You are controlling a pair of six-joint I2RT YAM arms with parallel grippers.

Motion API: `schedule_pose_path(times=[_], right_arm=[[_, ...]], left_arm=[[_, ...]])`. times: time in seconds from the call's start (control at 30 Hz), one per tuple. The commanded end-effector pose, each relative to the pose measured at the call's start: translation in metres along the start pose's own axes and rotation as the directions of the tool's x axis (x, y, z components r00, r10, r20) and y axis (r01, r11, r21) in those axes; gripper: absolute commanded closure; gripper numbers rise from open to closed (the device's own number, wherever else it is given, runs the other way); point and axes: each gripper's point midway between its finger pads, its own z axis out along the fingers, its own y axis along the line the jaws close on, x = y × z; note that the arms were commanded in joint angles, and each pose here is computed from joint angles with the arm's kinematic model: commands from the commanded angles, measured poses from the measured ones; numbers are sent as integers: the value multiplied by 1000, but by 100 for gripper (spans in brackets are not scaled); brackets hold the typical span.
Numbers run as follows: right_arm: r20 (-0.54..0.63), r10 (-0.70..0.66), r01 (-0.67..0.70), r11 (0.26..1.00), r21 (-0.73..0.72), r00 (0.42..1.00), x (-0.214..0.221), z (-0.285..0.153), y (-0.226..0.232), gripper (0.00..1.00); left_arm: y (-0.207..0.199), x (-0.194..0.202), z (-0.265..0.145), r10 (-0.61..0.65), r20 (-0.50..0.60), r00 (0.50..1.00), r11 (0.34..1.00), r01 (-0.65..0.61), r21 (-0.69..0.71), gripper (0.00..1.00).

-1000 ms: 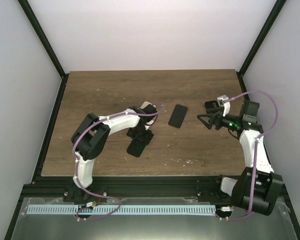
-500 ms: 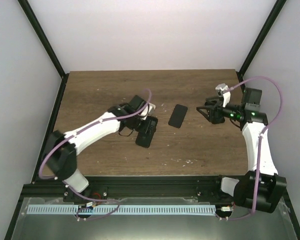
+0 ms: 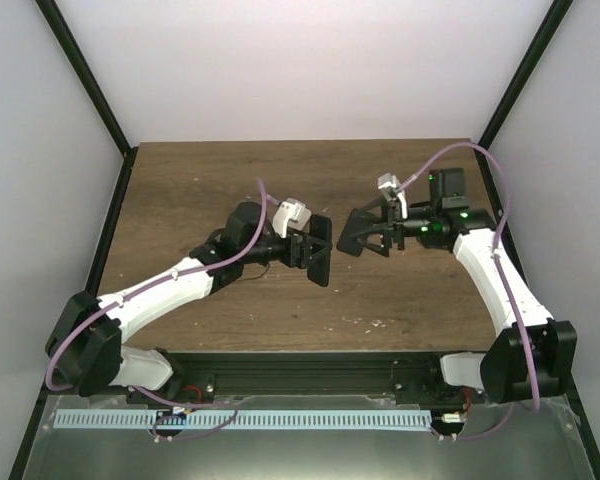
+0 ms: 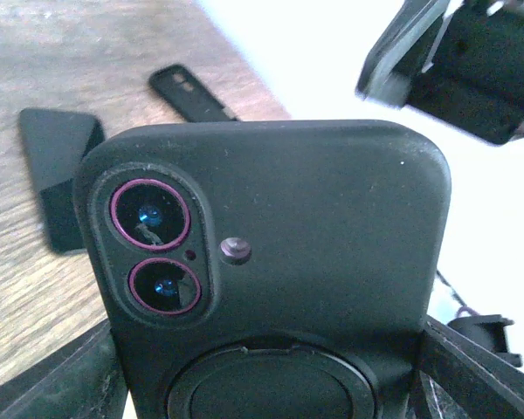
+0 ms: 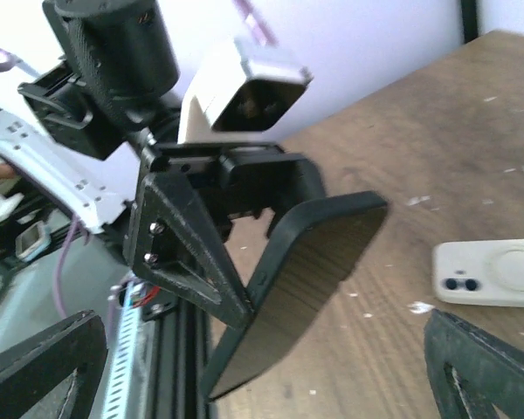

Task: Take the phone out of the phone case
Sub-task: Pick up the phone at the center of the board.

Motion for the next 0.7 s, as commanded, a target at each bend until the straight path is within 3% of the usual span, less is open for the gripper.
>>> schedule_pose_path(times=[0.0, 0.4, 0.67], right_arm=[[-15, -24, 22, 990, -139, 1000, -9, 23, 33, 0], [-107, 3, -21, 985, -172, 994, 35, 50, 41, 0], [-128, -8, -32, 953, -302, 992, 43, 63, 70, 1]], left_arm=[[-59, -49, -24, 60, 207, 977, 969, -107, 223, 85], [-90, -54, -44, 31, 296, 955, 905, -152, 396, 87], [-96, -56, -40, 12, 296, 955, 879, -151, 452, 87]])
